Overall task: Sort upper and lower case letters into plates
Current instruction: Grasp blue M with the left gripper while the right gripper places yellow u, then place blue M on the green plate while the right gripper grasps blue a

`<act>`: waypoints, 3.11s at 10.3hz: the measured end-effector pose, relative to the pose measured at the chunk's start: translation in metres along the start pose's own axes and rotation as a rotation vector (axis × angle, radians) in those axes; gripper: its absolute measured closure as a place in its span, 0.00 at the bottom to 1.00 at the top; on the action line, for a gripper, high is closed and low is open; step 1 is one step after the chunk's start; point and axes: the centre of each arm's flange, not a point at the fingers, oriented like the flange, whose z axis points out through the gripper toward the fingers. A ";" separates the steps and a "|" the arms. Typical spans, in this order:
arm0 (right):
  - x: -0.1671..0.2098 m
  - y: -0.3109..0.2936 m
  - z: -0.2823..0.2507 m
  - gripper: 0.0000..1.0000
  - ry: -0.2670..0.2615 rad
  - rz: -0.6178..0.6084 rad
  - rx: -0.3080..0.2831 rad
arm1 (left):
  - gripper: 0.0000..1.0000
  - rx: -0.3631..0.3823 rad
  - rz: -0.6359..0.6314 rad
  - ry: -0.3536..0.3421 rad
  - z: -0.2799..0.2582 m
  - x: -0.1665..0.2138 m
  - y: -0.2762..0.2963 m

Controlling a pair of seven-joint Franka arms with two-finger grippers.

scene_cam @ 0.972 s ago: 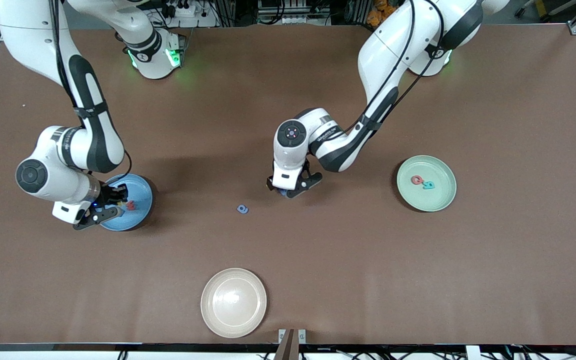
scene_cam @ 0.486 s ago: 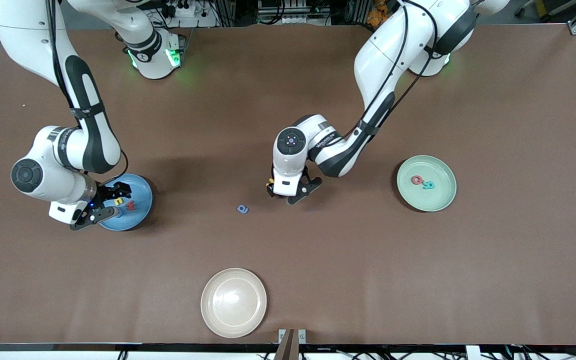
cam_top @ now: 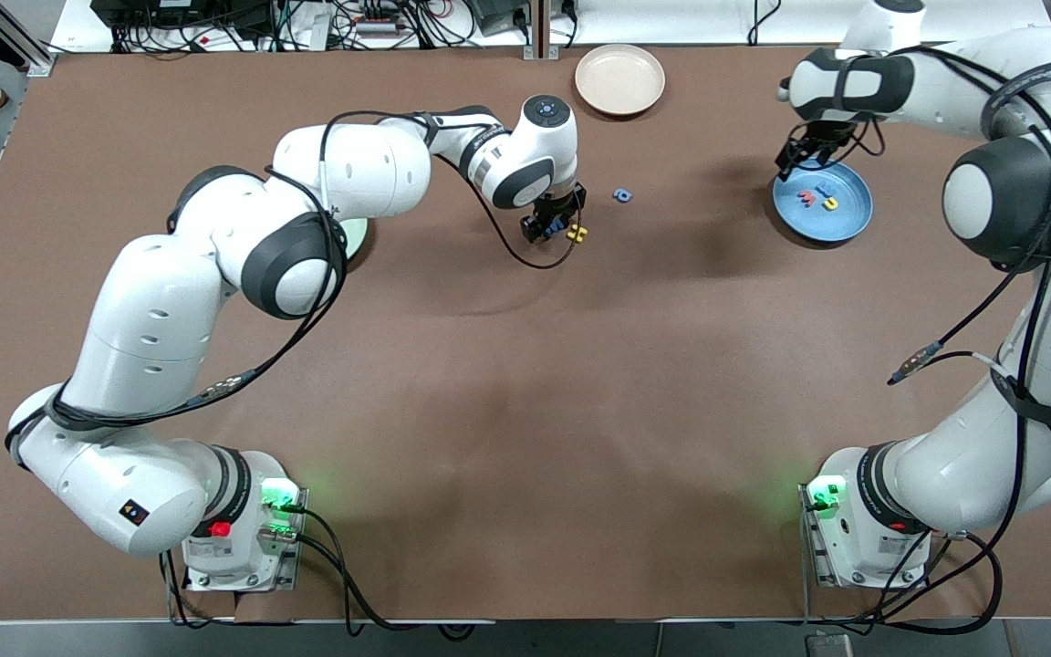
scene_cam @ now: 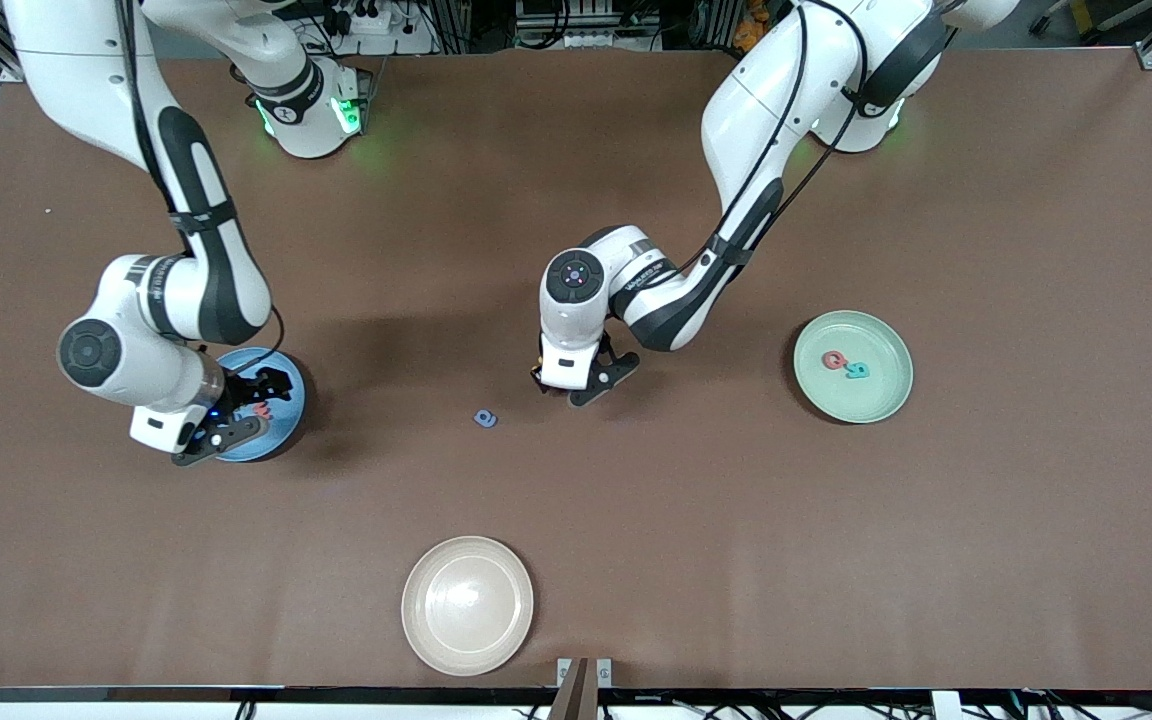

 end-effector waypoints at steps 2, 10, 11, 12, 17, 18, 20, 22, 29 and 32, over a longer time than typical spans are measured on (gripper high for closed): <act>0.027 -0.057 0.002 0.00 0.007 -0.023 -0.017 | 0.52 0.000 -0.001 -0.001 0.000 0.000 0.000; 0.105 -0.210 0.029 0.00 0.100 -0.163 -0.075 | 0.58 0.105 0.019 -0.037 -0.021 0.050 -0.011; 0.105 -0.219 0.034 0.00 0.099 -0.177 -0.070 | 0.58 0.109 0.023 -0.038 -0.022 0.051 -0.012; 0.105 -0.230 0.040 0.00 0.091 -0.193 -0.068 | 0.58 0.127 0.049 -0.041 -0.024 0.054 -0.014; 0.107 -0.260 0.064 0.00 0.110 -0.233 -0.078 | 0.58 0.264 0.253 -0.159 -0.103 0.171 -0.067; 0.107 -0.265 0.067 0.00 0.111 -0.228 -0.064 | 0.58 0.284 0.300 -0.180 -0.112 0.189 -0.084; 0.110 -0.278 0.068 0.00 0.126 -0.211 -0.027 | 0.58 0.299 0.403 -0.224 -0.124 0.231 -0.134; 0.117 -0.284 0.068 0.00 0.139 -0.204 -0.016 | 0.58 0.261 0.502 -0.240 -0.129 0.281 -0.203; 0.120 -0.286 0.075 0.00 0.130 -0.172 -0.013 | 0.58 0.153 0.670 -0.243 -0.069 0.318 -0.388; 0.118 -0.286 0.077 0.00 0.116 -0.160 -0.010 | 0.34 0.152 0.692 -0.243 -0.072 0.308 -0.384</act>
